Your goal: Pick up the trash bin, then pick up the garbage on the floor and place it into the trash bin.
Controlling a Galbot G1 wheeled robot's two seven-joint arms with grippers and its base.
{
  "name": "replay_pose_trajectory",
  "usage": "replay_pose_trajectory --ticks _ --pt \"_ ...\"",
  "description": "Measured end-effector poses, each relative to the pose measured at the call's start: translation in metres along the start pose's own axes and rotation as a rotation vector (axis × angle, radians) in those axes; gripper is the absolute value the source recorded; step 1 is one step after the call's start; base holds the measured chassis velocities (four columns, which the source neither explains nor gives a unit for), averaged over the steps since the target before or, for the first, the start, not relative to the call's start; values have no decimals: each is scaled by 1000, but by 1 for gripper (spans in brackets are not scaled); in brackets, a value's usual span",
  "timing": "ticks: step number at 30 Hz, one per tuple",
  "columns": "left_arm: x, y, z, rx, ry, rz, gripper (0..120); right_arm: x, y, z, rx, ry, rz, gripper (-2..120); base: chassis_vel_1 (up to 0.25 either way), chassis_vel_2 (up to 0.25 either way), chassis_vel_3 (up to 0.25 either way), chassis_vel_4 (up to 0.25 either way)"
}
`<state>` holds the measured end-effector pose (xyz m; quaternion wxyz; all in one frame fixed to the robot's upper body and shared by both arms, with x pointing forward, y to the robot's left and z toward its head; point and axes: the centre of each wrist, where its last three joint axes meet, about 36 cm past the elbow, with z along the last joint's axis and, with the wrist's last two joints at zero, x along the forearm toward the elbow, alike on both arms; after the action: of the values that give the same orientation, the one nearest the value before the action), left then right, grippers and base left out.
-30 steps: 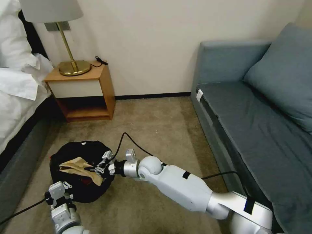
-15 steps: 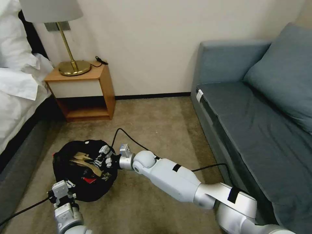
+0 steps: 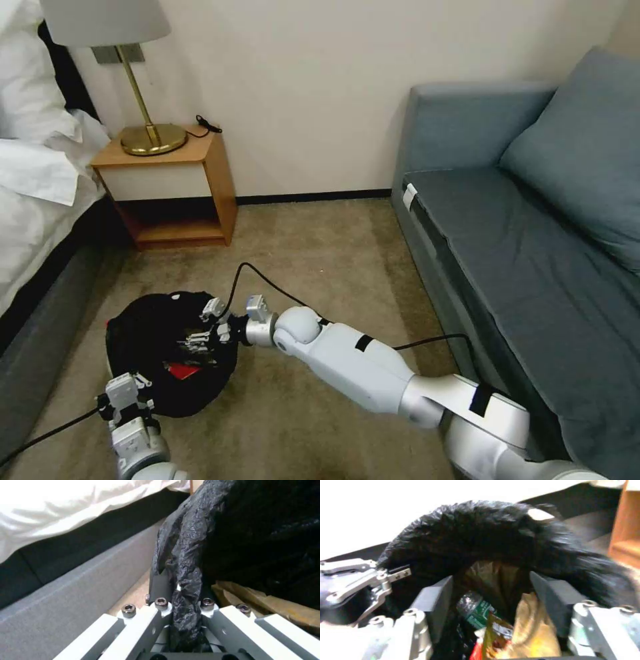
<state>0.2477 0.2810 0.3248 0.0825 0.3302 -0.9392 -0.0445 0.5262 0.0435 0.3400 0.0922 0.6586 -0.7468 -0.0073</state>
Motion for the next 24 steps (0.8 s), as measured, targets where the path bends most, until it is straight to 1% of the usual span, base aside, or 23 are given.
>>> replay_pose_trajectory --ticks 1,2,4,5,6,8,10,11,13,14,15,16,17,18,19,21,22,23,24 --pt "0 0 0 0 0 0 3 0 0 0 0 0 0 69 0 0 0 0" --pt "-1 -1 -3 27 14 -9 3 14 -3 -5 -8 -30 18 76 0 0 0 0" --pt "-4 -2 -7 48 21 -20 3 31 -9 -11 -18 -64 42 82 0 0 0 0" --pt "-6 -1 -10 63 25 -32 3 52 -19 -17 -27 -97 74 89 0 0 0 0" --pt "-6 -1 -10 63 25 -32 3 52 -19 -17 -27 -97 74 89 0 0 0 0" --pt "-8 -1 -13 80 33 -40 3 71 -29 -23 -33 -128 107 96 0 0 0 0" --pt "-10 1 -20 112 36 -46 3 107 -52 -30 -50 -182 185 99 0 0 0 0" --pt "-10 1 -20 112 36 -46 3 107 -52 -30 -50 -182 185 99 0 0 0 0" --pt "-12 2 -27 154 44 -49 3 132 -71 -30 -81 -220 263 100 0 0 0 0" --pt "-13 3 -31 193 60 -50 3 152 -85 -25 -106 -240 329 100 0 0 0 0" --pt "-13 3 -31 193 60 -50 3 152 -85 -25 -106 -240 329 100 0 0 0 0" --pt "-15 3 -38 261 91 -49 3 183 -102 -16 -137 -251 421 100 0 0 0 0" --pt "-17 4 -42 306 111 -53 3 204 -111 -9 -151 -251 475 100 0 0 0 0" --pt "-21 5 -49 378 149 -64 3 235 -120 1 -164 -243 543 100 0 0 0 0" --pt "-21 5 -49 378 149 -64 3 235 -120 1 -164 -243 543 100 0 0 0 0" --pt "-26 7 -57 477 219 -85 3 266 -124 13 -174 -228 604 100 0 0 0 0" --pt "-28 7 -59 510 248 -93 3 277 -124 17 -176 -223 626 100 0 0 0 0" --pt "-32 7 -63 567 296 -101 3 295 -122 25 -177 -213 658 100 0 0 0 0" --pt "-32 7 -63 567 296 -101 3 295 -122 25 -177 -213 658 100 0 0 0 0"
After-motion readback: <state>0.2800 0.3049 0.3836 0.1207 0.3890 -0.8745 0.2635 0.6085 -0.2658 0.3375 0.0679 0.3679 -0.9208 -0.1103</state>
